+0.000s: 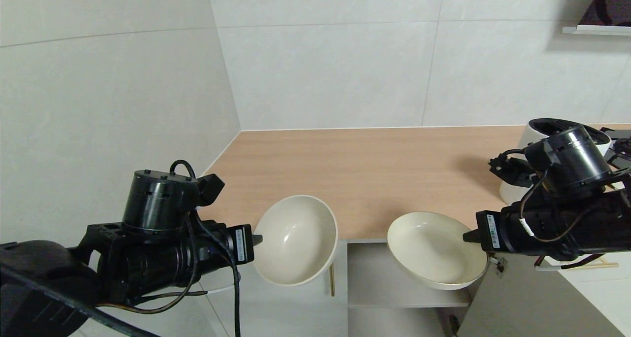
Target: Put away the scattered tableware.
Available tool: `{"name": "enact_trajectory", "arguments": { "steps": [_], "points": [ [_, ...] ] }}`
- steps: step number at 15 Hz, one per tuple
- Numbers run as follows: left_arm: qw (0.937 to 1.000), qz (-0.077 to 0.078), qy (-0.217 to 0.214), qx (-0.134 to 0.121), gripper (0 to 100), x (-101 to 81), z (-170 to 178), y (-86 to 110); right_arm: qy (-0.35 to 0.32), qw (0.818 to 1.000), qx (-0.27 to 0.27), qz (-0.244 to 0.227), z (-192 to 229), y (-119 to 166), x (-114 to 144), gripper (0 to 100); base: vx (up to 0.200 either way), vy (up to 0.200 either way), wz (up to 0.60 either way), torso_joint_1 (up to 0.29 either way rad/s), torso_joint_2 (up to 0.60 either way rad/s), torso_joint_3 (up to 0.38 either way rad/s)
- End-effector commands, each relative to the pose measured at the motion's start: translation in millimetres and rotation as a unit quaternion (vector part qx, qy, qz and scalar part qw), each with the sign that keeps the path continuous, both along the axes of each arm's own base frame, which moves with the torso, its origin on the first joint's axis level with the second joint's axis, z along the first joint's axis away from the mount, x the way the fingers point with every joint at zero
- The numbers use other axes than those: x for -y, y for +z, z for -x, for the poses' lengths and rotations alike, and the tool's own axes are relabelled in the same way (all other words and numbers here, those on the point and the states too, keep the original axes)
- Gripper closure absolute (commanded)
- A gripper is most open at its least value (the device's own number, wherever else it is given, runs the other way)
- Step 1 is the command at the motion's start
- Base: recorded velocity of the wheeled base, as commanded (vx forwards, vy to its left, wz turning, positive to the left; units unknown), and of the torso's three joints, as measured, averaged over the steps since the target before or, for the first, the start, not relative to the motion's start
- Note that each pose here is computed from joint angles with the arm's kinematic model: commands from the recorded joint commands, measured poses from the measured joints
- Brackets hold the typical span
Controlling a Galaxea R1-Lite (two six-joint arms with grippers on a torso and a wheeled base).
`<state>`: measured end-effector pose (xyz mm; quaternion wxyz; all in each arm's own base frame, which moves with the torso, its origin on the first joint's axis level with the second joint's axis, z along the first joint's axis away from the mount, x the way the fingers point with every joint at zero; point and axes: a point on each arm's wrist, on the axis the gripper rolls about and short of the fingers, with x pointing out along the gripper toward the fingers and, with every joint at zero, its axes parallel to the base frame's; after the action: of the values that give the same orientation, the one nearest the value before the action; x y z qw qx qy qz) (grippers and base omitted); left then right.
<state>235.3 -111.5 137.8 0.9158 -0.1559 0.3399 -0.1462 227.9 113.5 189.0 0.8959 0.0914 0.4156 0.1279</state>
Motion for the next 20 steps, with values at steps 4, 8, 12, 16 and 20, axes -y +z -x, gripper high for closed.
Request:
{"name": "enact_trajectory", "arguments": {
  "steps": [4,8,12,16,20],
  "points": [
    [1.0,-0.005,0.0,-0.008,100,2.7,-3,-6.6,0.0,1.0,-0.012,0.007,-4,-7,-2,100,0.0,0.0,0.0,0.0,0.0,0.0],
    [0.9999,-0.007,-0.001,-0.011,100,3.1,-4,-8.2,0.0,1.0,-0.019,0.011,-7,-11,-4,100,0.0,0.0,0.0,0.0,0.0,0.0],
    [0.9999,-0.011,0.007,-0.008,100,2.7,-4,-8.1,0.001,1.0,-0.021,0.012,-7,-13,-4,100,0.0,0.0,0.0,0.0,0.0,0.0],
    [0.9998,-0.013,0.008,-0.009,100,2.7,-4,-8.6,0.0,1.0,-0.023,0.014,-9,-14,-4,100,0.0,0.0,0.0,0.0,0.0,0.0],
    [0.9998,-0.013,0.008,-0.01,100,2.8,-4,-9.0,0.001,1.0,-0.023,0.015,-8,-14,-4,100,0.0,0.0,0.0,-0.165,0.38,0.202]
  ]
}}
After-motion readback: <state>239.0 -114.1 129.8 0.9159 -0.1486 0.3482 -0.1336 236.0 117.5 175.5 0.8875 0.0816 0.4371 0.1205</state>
